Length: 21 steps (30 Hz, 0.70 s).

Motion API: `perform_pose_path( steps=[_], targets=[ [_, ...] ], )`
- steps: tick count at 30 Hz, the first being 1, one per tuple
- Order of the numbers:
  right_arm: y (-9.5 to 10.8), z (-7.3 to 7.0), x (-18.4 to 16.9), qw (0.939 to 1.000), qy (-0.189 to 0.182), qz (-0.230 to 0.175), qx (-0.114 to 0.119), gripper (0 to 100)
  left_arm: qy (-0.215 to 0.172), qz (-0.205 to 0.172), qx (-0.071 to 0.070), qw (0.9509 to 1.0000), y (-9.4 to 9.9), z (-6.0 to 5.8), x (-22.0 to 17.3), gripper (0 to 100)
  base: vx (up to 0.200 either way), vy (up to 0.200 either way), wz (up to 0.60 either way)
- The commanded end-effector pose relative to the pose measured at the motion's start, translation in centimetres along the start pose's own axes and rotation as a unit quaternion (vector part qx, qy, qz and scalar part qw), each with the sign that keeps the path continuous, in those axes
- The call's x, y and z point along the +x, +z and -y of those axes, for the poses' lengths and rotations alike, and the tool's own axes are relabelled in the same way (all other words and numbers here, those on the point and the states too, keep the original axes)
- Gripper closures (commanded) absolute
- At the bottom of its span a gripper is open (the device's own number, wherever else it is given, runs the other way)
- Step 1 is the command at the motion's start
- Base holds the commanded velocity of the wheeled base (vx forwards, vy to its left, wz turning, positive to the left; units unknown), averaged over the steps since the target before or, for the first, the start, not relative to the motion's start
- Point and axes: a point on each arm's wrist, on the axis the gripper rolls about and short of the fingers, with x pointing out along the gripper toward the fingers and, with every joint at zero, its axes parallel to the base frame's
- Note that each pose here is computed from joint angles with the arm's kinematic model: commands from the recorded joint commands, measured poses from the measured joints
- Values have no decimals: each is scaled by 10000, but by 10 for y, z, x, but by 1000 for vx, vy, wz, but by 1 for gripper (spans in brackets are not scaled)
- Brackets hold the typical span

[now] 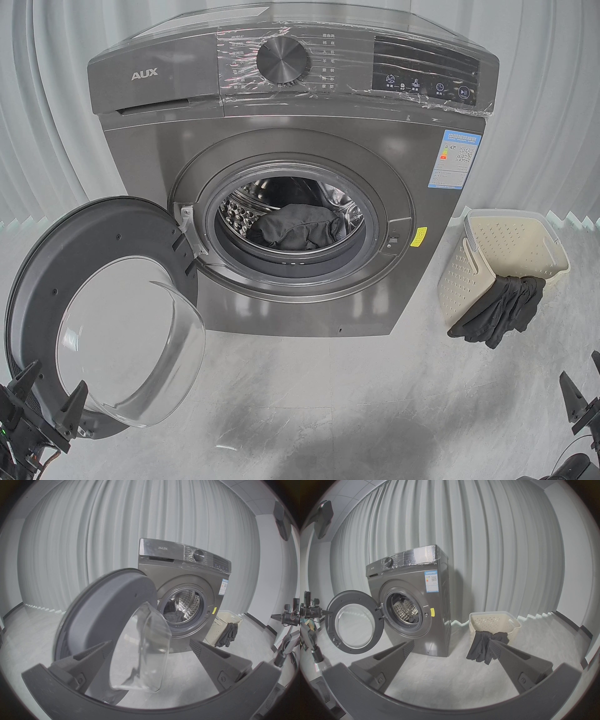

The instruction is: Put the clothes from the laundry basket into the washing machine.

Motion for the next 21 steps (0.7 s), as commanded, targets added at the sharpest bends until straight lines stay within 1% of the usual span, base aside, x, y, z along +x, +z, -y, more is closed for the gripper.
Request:
perform_pose_path(
  steps=[1, 3, 4, 5, 7, 8, 9, 10, 11, 12, 14, 16, 17, 20, 21],
  targets=[
    [-8, 1, -16, 9976, -474, 510, -1, 0, 266, 449, -42, 9986, -16, -8, -28, 0, 0, 0, 0],
    [-11, 1, -20, 9972, -473, 579, -4, 0, 201, 514, -41, 9985, -21, -9, -34, 0, 0, 0, 0],
    [-15, 0, -24, 9973, -412, 602, -20, 0, 154, 535, -29, 9984, -27, -9, -39, 0, 0, 0, 0],
    [-16, 0, -25, 9973, -404, 609, -20, 0, 161, 543, -30, 9984, -27, -9, -40, 0, 0, 0, 0],
    [-26, -1, -30, 9976, -444, 525, -39, 0, 252, 565, -30, 9981, -35, -8, -46, 0, 0, 0, 0],
    [-29, -1, -32, 9978, -452, 487, -41, 0, 278, 505, -38, 9983, -38, -8, -47, 0, 0, 0, 0],
    [-34, -1, -34, 9981, -445, 426, -43, 0, 317, 384, 9, 9988, -41, -8, -47, 0, 0, 0, 0],
    [-37, -1, -35, 9985, -423, 349, -35, 0, 375, 295, 13, 9989, -43, -8, -47, 0, 0, 0, 0],
    [-37, -1, -35, 9985, -423, 349, -35, 0, 375, 295, 13, 9989, -43, -8, -47, 0, 0, 0, 0],
    [-36, -1, -36, 9984, -484, 281, -17, 0, 416, 244, -1, 9988, -44, -8, -47, 0, 0, 0, 0],
    [-40, -1, -35, 9986, -492, 184, 23, 0, 516, 241, -4, 9984, -44, -7, -47, 0, 0, 0, 0],
    [-39, -1, -35, 9985, -507, 184, 30, 0, 727, 303, 9, 9969, -45, -6, -48, 0, 0, 0, 0],
    [-40, -1, -35, 9986, -508, 176, 23, 0, 964, 481, 28, 9942, -46, -5, -51, 0, 0, 0, 0],
    [-41, -1, -35, 9990, -425, 134, -39, 0, 971, 526, 44, 9939, -46, -5, -52, 0, 0, 0, 0],
    [-42, -2, -35, 9992, -380, 102, -70, 0, 928, 567, -7, 9941, -46, -5, -52, 0, 0, 0, 0]
  ],
)
